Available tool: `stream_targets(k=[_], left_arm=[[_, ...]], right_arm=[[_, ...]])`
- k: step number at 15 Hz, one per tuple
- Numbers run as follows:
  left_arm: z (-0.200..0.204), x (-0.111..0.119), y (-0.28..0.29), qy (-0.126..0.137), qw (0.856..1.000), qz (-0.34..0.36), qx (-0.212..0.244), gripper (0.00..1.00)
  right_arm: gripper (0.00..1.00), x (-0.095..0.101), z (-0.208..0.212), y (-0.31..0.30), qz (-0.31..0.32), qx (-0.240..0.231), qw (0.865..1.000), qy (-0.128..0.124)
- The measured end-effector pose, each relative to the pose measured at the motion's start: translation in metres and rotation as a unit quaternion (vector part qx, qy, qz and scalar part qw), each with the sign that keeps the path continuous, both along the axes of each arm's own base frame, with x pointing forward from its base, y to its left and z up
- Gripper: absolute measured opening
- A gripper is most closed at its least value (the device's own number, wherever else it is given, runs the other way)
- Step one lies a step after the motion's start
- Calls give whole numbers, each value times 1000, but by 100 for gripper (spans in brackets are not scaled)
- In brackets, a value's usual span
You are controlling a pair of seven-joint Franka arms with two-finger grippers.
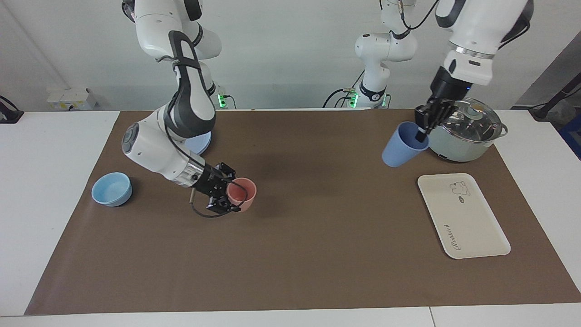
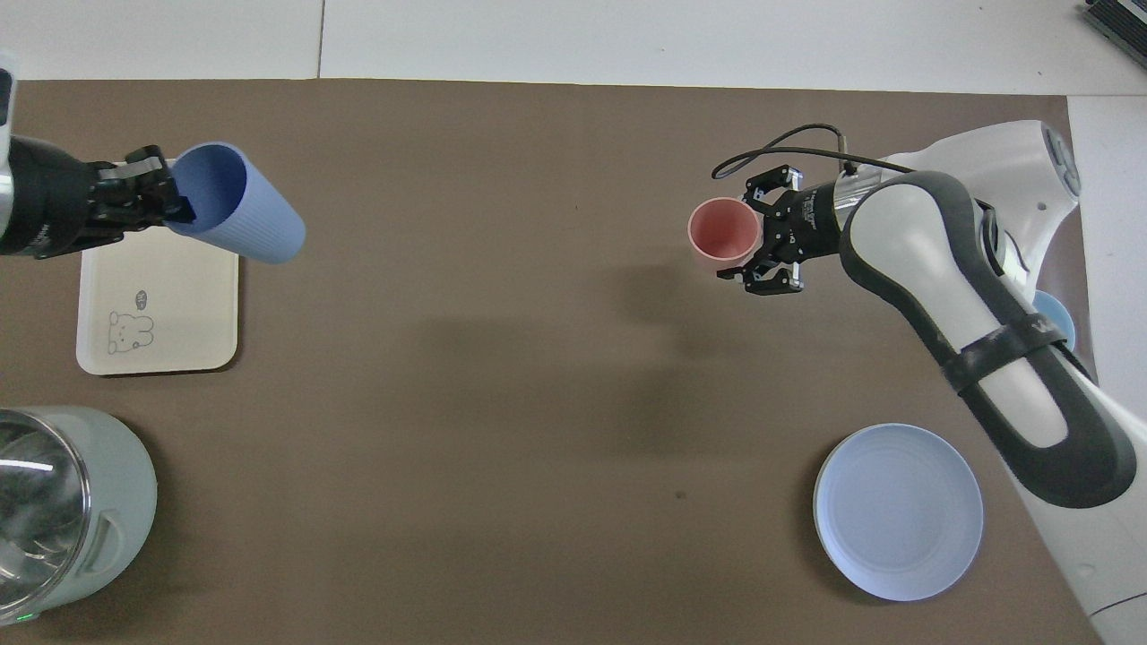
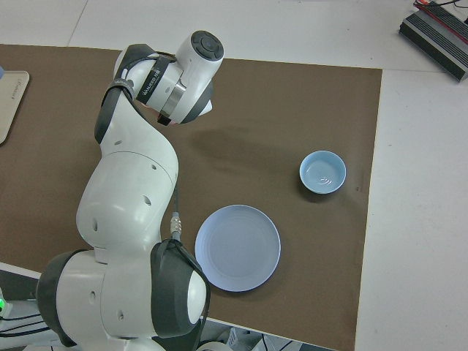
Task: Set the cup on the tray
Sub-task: 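Lower the blue cup onto the cream tray with the left gripper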
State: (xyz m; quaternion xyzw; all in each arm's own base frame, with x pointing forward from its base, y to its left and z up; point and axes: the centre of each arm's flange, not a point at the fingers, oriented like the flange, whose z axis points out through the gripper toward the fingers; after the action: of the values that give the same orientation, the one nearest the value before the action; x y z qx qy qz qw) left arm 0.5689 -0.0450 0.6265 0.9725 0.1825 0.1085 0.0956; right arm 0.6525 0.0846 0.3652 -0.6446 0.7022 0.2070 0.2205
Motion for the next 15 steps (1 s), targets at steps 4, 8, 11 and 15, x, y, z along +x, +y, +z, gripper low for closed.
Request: stream_targets(k=[4, 8, 11, 15], left_arm=[[-61, 4, 117, -11, 999, 22, 24, 6], [-147, 28, 171, -18, 999, 25, 38, 6], [-208, 29, 183, -35, 998, 26, 42, 6], [-239, 19, 181, -48, 998, 26, 40, 6]], right_arm=[[78, 0, -45, -77, 9, -3, 1000, -8], [78, 0, -65, -120, -4, -3, 1000, -7], [78, -1, -65, -134, -9, -4, 1000, -11], [78, -2, -65, -147, -13, -7, 1000, -18]])
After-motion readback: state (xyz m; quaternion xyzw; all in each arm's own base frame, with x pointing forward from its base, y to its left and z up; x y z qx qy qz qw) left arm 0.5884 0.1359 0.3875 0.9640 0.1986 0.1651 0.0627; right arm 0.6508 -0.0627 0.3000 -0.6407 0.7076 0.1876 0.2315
